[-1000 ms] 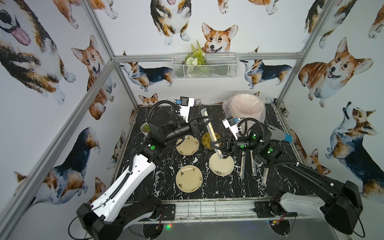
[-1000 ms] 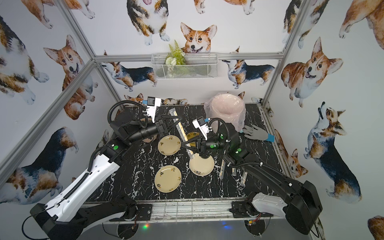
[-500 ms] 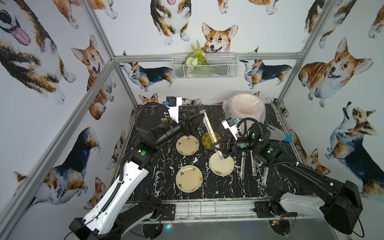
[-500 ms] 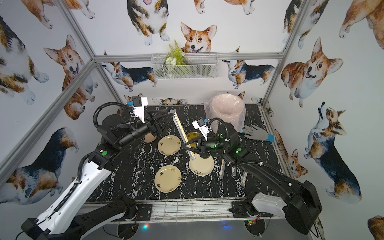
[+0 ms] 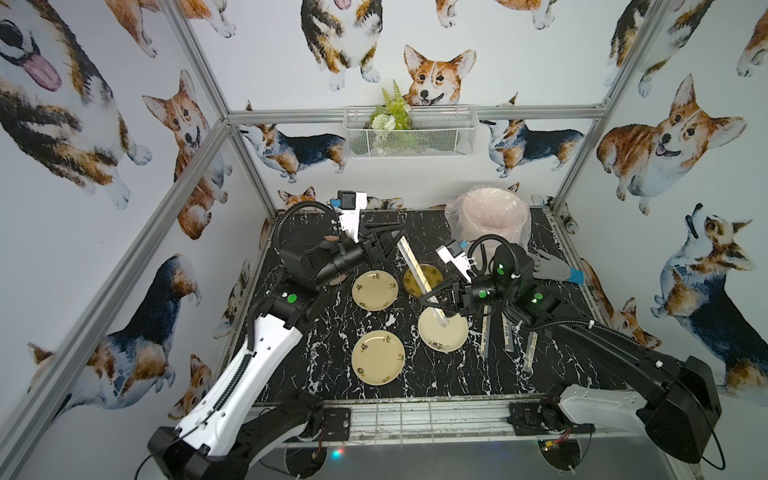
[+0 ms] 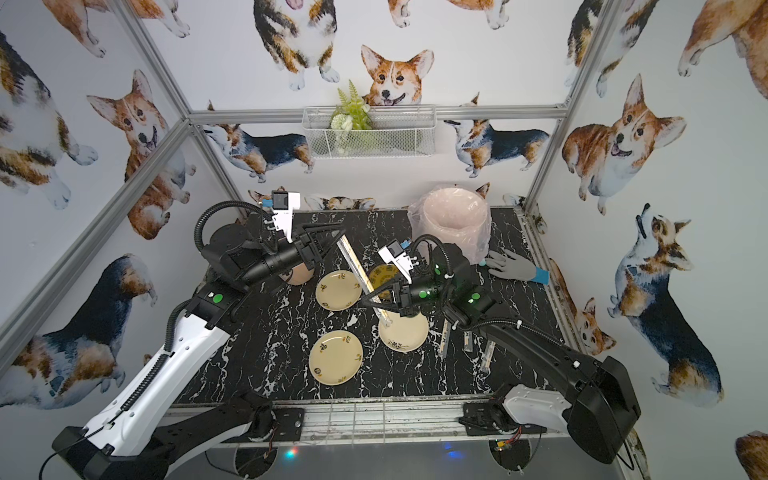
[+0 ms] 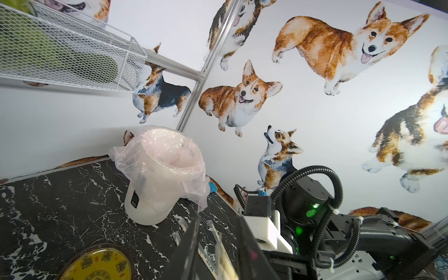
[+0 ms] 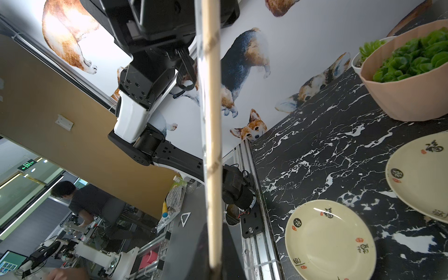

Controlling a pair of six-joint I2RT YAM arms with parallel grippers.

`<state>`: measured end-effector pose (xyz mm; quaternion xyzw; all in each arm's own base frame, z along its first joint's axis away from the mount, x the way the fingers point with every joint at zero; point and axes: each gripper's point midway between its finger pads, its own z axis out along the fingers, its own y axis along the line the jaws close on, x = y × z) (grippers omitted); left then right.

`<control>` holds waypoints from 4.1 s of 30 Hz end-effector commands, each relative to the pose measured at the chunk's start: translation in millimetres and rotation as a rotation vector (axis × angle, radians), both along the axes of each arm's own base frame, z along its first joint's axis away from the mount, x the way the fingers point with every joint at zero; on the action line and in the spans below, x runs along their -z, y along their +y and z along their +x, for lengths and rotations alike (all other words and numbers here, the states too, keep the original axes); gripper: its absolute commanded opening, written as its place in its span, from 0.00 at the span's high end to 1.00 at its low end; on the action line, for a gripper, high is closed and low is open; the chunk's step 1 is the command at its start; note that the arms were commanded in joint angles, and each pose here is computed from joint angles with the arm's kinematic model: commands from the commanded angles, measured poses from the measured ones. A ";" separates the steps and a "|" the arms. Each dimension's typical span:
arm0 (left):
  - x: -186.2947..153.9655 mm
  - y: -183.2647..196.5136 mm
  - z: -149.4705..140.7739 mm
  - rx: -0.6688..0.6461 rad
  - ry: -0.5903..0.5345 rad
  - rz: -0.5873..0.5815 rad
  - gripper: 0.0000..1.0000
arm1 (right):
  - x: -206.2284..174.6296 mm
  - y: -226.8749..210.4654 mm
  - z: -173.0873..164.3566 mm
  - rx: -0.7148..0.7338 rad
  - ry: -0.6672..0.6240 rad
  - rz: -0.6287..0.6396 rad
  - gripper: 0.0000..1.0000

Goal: Remove the packaging of disposable chopsticks
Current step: Pick up the disposable chopsticks from the center of the board, then remove the packet bag from the disposable chopsticks.

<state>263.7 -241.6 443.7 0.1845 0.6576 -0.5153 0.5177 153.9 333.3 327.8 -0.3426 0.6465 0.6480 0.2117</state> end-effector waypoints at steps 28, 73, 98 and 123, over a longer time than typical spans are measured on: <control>-7.4 -6.4 -9.3 0.087 -0.010 -0.006 0.88 | -6.6 -3.1 -3.1 0.003 -0.038 -0.010 1.00; 26.9 15.1 16.8 -0.224 -0.002 0.152 1.00 | -16.1 40.5 57.4 0.267 0.433 -0.210 1.00; 26.7 31.4 21.4 -0.291 0.091 0.111 0.33 | -14.2 37.0 43.4 0.177 0.271 -0.075 1.00; 12.1 23.0 36.1 -0.011 0.253 -0.165 0.64 | -28.2 36.5 20.0 0.046 0.258 0.002 1.00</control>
